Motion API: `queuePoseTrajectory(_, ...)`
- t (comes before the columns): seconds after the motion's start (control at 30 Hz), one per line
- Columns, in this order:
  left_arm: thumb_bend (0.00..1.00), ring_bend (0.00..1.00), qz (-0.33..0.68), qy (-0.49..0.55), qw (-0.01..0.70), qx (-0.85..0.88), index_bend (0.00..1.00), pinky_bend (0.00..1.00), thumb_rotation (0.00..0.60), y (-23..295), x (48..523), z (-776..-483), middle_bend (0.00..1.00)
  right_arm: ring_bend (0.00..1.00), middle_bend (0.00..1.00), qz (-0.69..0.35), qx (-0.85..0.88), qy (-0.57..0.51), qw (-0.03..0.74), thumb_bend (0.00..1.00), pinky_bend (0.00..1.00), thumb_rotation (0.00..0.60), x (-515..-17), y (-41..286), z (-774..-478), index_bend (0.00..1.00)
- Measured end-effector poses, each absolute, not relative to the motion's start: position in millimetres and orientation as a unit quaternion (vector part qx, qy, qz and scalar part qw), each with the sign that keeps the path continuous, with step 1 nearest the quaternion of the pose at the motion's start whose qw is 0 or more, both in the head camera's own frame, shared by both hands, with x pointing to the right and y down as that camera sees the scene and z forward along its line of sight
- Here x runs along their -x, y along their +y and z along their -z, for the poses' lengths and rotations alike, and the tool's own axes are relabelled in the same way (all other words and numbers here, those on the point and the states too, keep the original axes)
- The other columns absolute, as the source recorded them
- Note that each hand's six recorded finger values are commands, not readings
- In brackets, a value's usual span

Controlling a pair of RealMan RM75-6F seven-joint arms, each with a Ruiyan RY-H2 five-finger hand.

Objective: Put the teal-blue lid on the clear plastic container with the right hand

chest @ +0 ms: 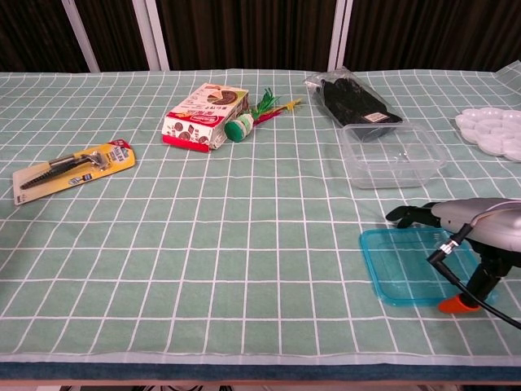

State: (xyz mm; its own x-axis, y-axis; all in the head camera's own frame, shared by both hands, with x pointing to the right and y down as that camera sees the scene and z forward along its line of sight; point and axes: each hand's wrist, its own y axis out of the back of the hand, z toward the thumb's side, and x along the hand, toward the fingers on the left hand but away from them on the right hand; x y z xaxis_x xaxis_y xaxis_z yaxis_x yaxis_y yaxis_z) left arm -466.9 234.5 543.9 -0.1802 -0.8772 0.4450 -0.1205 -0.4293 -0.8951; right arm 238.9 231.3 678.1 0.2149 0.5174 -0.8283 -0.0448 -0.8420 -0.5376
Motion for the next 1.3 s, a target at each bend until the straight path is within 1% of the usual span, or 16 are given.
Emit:
queuePoseTrajectory(0.3,0.79,0.00,0.628,0.442,0.300,0.566,0.05,0.00,0.600,234,467,-543,0.00,0.00,0.17,-0.608,0.744,-0.152,0.231,0.21,0.00,0.600,-237,232,-680,0.00)
queuePoseTrajectory(0.6,0.79,0.00,0.628,0.441,0.298,0.567,0.05,0.00,0.600,235,467,-544,0.00,0.00,0.32,-0.612,0.744,-0.152,0.220,0.21,0.00,0.600,-237,232,-685,0.00)
queuePoseTrajectory(0.87,0.79,0.00,0.628,0.441,0.297,0.568,0.05,0.00,0.600,235,467,-543,0.00,0.07,0.42,-0.602,0.748,-0.190,0.205,0.23,0.00,0.600,-236,227,-683,0.00)
queuePoseTrajectory(1.1,0.79,0.00,0.629,0.440,0.297,0.568,0.05,0.00,0.600,235,466,-544,0.00,0.07,0.43,-0.584,0.752,-0.227,0.206,0.23,0.00,0.600,-235,224,-680,0.00)
queuePoseTrajectory(1.3,0.79,0.00,0.628,0.441,0.297,0.568,0.05,0.00,0.600,235,467,-543,0.00,0.07,0.43,-0.572,0.754,-0.238,0.219,0.23,0.00,0.600,-236,222,-676,0.00)
